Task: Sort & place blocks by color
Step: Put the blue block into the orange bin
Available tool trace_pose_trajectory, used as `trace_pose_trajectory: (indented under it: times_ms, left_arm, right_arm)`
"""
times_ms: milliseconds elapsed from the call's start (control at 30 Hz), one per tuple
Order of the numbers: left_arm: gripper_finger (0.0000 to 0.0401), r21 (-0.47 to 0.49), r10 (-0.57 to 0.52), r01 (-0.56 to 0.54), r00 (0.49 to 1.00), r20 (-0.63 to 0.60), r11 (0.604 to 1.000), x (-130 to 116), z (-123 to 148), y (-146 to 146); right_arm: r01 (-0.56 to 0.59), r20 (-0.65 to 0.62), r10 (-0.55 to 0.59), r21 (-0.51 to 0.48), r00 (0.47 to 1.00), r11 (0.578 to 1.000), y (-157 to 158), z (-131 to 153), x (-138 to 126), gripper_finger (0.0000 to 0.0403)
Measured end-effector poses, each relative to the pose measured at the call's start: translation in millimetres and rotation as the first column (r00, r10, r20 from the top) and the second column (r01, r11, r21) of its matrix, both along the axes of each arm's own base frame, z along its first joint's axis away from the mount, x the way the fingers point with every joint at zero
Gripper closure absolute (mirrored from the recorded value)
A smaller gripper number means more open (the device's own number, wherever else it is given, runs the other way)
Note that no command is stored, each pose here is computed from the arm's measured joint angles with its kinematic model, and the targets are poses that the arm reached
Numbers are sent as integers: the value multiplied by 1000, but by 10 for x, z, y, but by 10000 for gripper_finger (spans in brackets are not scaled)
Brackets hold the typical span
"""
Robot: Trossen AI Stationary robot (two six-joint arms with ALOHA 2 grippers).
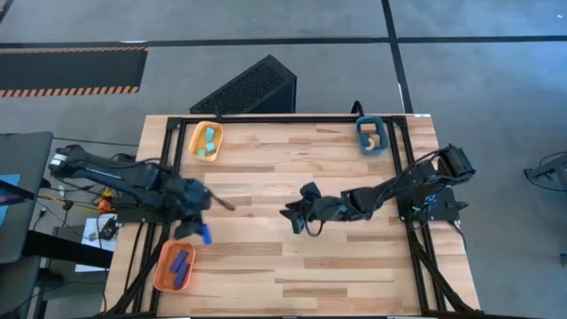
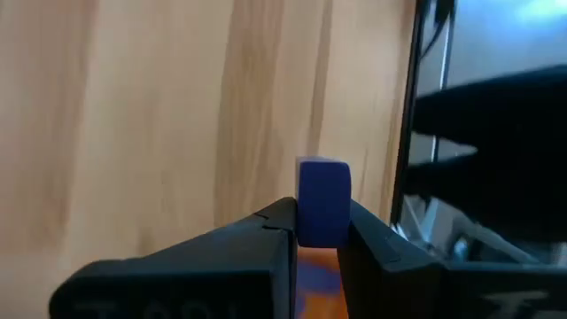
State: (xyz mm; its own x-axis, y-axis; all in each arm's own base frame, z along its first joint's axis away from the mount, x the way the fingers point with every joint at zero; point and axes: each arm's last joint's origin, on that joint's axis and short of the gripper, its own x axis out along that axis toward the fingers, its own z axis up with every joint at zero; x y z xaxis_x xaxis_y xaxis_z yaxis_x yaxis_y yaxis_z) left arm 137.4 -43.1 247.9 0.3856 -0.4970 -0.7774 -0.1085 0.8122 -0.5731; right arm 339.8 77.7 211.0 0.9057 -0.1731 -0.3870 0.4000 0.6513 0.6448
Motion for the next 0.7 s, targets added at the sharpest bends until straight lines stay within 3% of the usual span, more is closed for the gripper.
trace_pose_trajectory:
  times_ms: [333,700]
  left_arm:
    - [376,-122,32,-52,986,-162,991,-518,-226,-210]
    - [376,-165,-11,-34,964,-267,986,-660,-486,-348]
  right_arm:
    - [108,-9,-108,63,994,992,344,-141,-95,234]
    - [135,-9,-135,150,991,979,511,-274,-103,248]
